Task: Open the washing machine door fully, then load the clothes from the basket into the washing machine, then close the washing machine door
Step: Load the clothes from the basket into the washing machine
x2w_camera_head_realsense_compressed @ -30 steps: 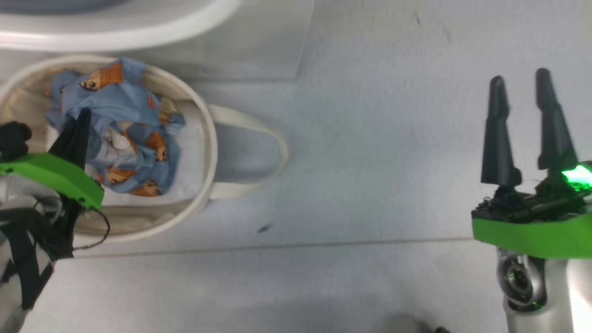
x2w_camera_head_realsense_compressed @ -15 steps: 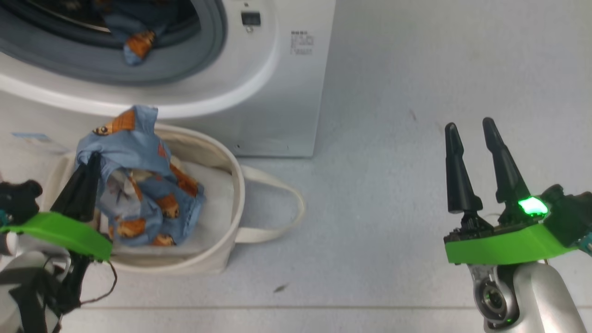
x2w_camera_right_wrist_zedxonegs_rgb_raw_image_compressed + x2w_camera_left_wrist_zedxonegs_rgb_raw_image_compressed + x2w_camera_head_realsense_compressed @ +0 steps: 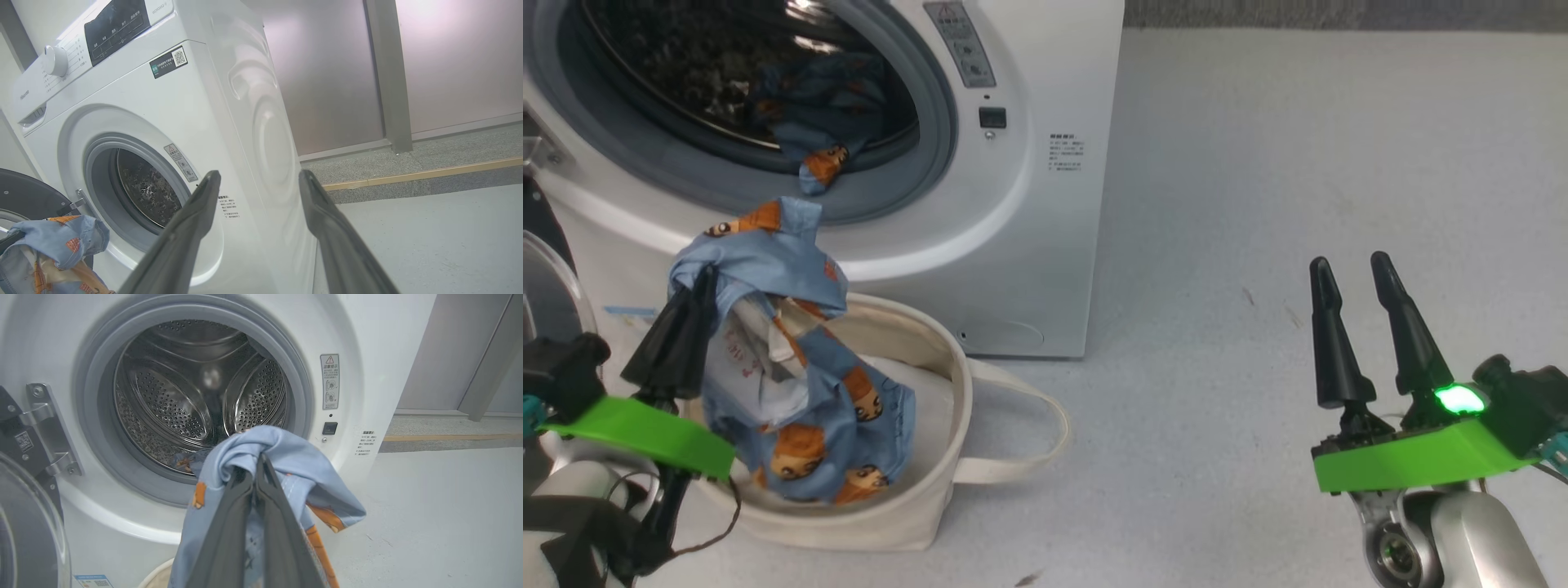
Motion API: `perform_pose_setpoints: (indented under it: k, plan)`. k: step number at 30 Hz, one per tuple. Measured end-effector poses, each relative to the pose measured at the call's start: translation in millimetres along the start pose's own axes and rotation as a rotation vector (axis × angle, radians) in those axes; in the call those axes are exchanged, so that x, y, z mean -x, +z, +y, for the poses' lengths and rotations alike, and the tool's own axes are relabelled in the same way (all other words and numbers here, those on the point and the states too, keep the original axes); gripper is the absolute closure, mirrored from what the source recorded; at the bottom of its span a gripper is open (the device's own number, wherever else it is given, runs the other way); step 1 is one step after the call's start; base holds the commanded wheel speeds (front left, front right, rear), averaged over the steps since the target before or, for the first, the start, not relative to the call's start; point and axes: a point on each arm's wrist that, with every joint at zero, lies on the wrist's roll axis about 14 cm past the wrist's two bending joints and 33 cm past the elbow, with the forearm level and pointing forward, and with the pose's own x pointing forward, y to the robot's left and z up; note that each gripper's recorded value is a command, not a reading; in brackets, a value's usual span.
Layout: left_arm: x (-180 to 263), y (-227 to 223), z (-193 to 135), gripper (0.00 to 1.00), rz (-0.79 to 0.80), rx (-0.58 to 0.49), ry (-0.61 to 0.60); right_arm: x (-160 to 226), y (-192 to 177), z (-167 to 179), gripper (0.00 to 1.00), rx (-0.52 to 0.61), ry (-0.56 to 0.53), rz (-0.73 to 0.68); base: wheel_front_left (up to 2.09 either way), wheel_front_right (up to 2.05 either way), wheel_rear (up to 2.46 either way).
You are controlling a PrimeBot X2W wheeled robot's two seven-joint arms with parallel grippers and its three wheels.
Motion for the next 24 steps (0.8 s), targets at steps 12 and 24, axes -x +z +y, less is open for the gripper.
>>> perform_pose_setpoints:
  k: [12,24]
  plan:
    - [21,-11,14,1.0,0.054,-0.007,0.085,17,1,-1,0.0,-0.013,-0.013,0.015,0.0,0.0,0.0]
    - [18,-36,25,1.0,0.132,0.008,0.101,17,-7,-3,0.0,-0.023,-0.019,0.036,0.0,0.0,0.0]
